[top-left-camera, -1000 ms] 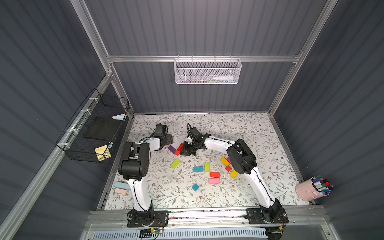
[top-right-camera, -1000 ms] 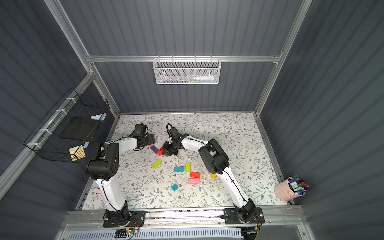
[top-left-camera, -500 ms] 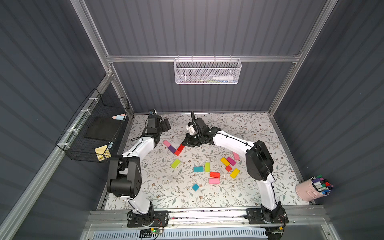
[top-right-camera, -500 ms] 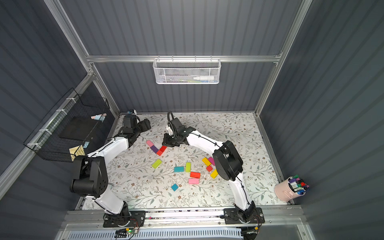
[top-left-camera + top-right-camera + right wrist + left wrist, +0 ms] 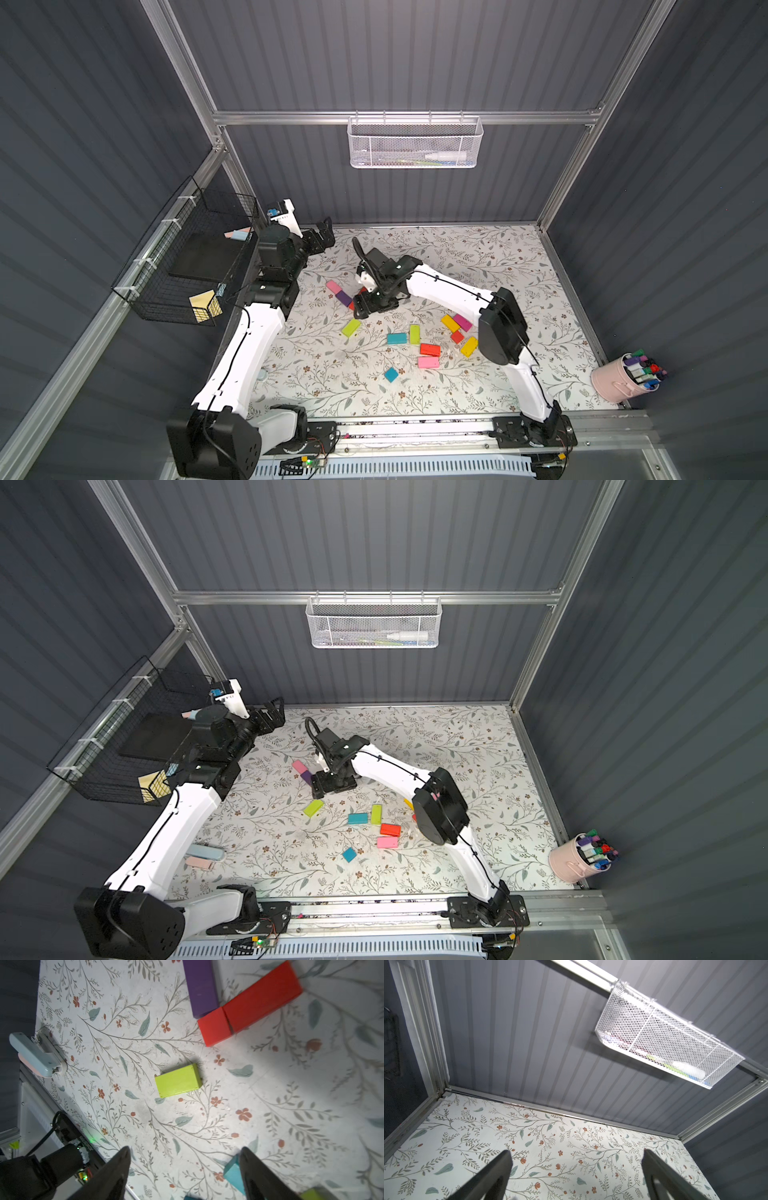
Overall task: Assemble the letter v with building blocks
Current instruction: Pick up the building block from the center of the board.
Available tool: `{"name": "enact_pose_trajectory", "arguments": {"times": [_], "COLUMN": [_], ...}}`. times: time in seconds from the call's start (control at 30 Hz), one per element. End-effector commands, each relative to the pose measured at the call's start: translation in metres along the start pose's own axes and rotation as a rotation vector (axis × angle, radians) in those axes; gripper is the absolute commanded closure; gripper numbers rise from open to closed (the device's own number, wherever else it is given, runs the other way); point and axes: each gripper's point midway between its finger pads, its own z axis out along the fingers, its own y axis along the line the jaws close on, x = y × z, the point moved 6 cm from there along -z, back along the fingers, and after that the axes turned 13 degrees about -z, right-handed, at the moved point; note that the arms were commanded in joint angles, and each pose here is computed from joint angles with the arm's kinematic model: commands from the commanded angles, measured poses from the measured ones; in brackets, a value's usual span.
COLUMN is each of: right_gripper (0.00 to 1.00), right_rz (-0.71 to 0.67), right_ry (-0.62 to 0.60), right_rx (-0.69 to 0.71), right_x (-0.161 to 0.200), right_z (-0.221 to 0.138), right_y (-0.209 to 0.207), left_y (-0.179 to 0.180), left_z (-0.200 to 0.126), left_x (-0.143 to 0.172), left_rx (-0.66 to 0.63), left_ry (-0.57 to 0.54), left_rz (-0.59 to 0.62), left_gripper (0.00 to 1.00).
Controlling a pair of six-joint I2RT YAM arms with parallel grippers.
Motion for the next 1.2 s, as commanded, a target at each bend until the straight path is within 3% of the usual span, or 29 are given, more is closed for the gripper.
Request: {"name": "enact_pose_trajectory", "arguments": {"times": [0.0,0.1,0.23,0.3,0.43,0.57,0.7,0.83,0.9,0.97,1.03,1.17], "right_gripper": [0.18,0.18,0.19,0.18,0.18,0.18,0.19,0.18,0.18,0.18,0.18,0.18], "right_rz": [0.231,0.269,0.077,0.111,0.236,0.386,0.491,0.489,0.471,0.452,0.434,0.405], "right_ry": [0.107,0.039,0.009,0.022,0.027,-0.124,-0.210,-0.227,-0.223,-0.212,-0.212,-0.180], "right_rx": [0.040,0.037,0.251,0.312,0.255,0.180,0.135,0.112,0.057,0.014,-0.026,-0.115], "right_x": [0.012,0.001,-0.002,0.002,0.012,0.022,0.039,0.049,0.048,0.045,0.042,0.036], "right_z": [0.006,0.009,0.004,0.000,-0.014,-0.063,-0.118,-0.149,-0.153,-0.152,-0.147,-0.128], "right_y": [-0.005,0.003,0.014,0.011,0.000,-0.056,-0.111,-0.136,-0.141,-0.146,-0.149,-0.153], "left_y": [0.003,0.004,0.000,0.001,0.006,0.026,0.006,0.005,0.005,0.005,-0.005,0.001], "left_z": [-0.005,-0.008,-0.019,-0.020,-0.011,-0.008,-0.016,-0.006,-0.008,-0.019,-0.032,-0.048], "left_x": [0.003,0.004,0.006,0.008,0.011,0.043,0.062,0.121,0.159,0.178,0.179,0.174], "left_rx": [-0.042,-0.048,-0.012,-0.019,-0.075,-0.169,-0.165,-0.197,-0.219,-0.257,-0.211,-0.329], "left_ry": [0.047,0.055,0.062,0.079,0.136,0.304,0.374,0.573,0.695,0.744,0.752,0.753], "left_rz": [0.005,0.018,0.030,0.041,0.111,0.164,0.170,0.195,0.209,0.197,0.166,0.163], "left_gripper": [0.00,0.00,0.00,0.00,0.00,0.00,0.03,0.06,0.07,0.07,0.07,0.08]}}
